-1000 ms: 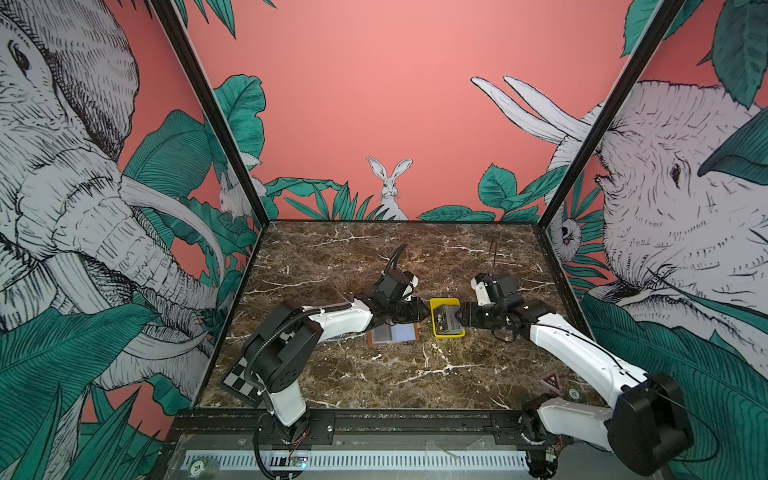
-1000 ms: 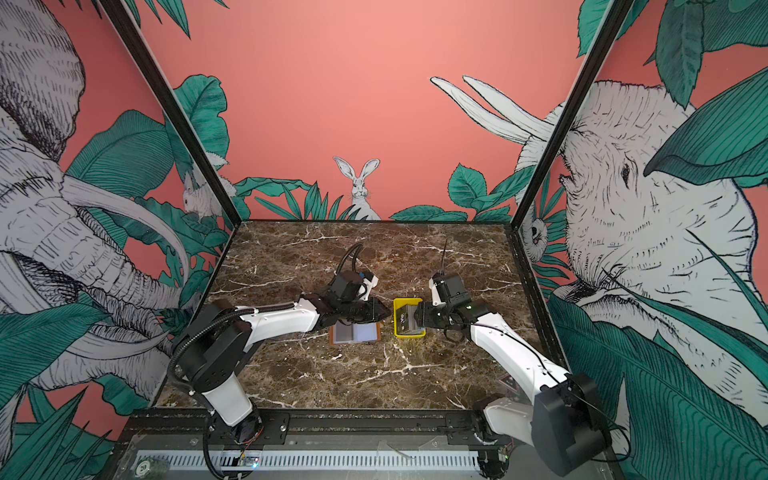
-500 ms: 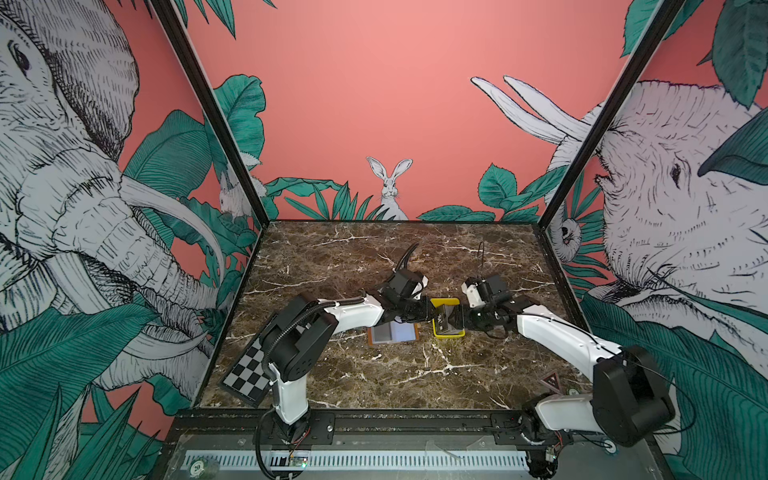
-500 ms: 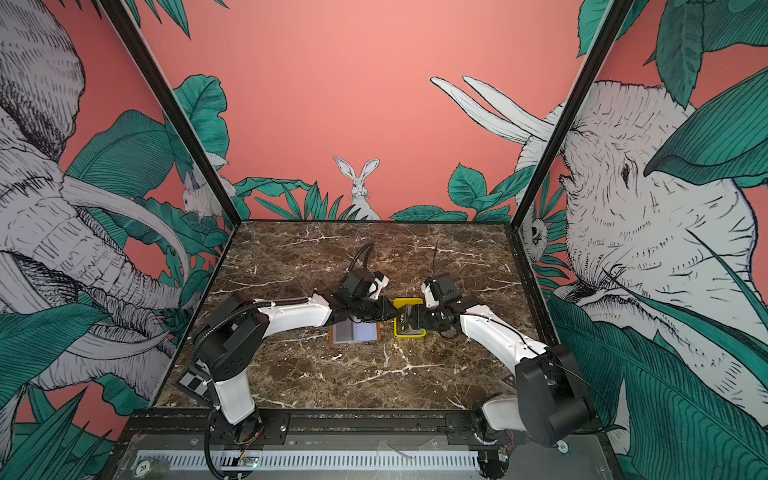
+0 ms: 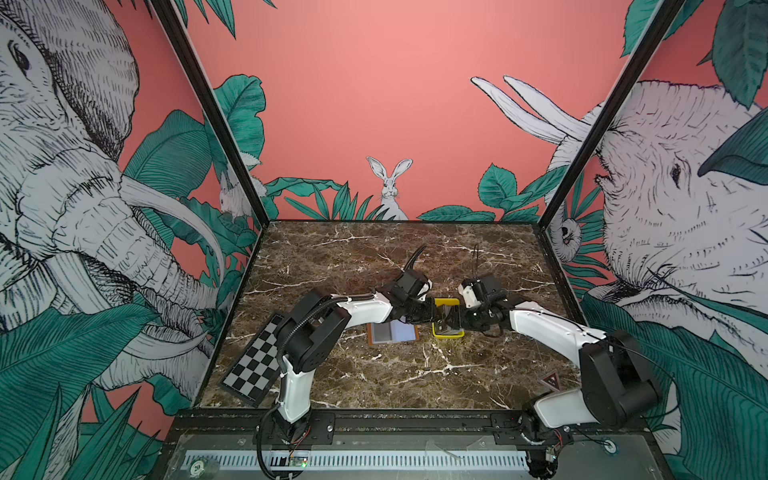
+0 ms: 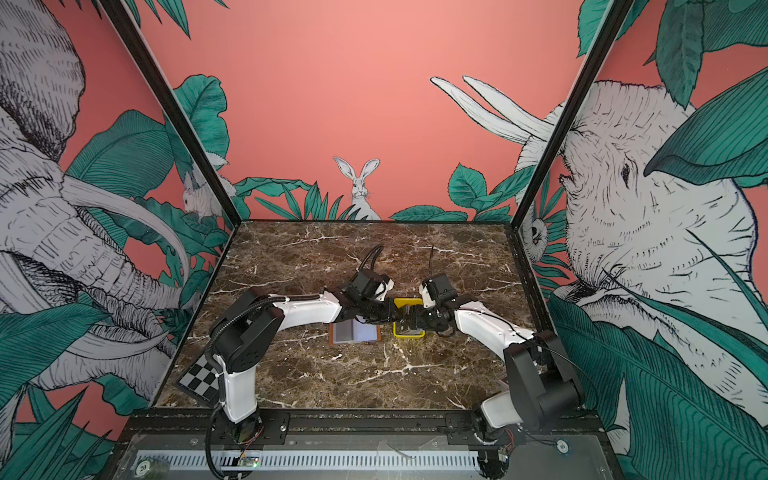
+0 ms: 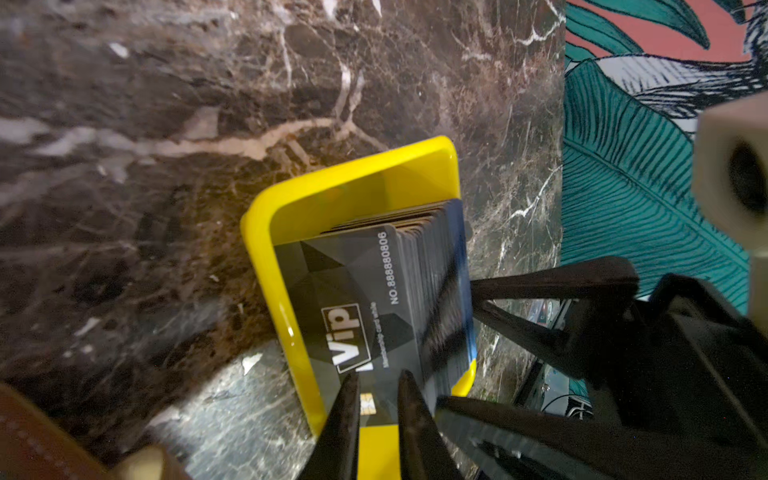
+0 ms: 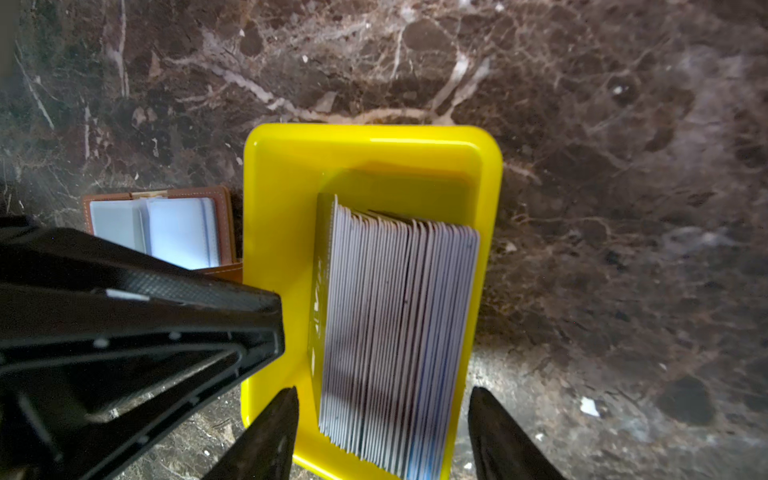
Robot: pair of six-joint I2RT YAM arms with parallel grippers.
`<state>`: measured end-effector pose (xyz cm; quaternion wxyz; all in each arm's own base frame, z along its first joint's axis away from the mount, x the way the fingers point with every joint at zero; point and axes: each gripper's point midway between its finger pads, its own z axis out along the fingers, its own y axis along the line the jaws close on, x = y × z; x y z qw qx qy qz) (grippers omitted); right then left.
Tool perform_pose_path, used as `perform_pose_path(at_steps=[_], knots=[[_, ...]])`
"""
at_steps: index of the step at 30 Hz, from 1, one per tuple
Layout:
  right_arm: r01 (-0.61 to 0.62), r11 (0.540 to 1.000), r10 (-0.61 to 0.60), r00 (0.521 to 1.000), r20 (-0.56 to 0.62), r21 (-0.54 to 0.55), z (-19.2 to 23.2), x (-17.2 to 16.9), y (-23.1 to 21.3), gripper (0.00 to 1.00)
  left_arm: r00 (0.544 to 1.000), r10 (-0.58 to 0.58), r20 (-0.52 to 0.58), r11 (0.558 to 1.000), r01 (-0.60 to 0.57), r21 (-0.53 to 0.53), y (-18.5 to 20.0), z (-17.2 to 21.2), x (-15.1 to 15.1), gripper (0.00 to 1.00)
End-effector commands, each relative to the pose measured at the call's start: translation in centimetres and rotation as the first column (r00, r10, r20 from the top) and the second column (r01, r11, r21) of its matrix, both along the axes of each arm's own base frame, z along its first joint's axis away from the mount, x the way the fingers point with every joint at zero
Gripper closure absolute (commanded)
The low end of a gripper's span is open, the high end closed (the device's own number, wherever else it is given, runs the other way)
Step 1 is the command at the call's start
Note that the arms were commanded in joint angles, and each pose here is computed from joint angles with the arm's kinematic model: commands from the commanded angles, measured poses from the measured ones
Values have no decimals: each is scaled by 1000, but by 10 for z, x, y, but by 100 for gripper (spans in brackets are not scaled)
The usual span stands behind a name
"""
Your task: Put the credit cards into the card holder
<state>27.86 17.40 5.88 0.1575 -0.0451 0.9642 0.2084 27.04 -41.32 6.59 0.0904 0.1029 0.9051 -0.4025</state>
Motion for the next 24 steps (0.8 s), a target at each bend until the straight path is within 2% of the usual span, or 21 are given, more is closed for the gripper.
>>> perform_pose_path(at_steps=[1, 24], knots=[[-6, 1000, 6, 1000, 27, 27, 1, 7, 5, 35, 1000, 1, -13, 1000, -1, 9, -3, 3, -1, 80], [-2, 999, 2, 1000, -11, 43, -14, 7, 10, 34, 1000, 4, -29, 1000, -5, -5, -8, -1, -1, 80]])
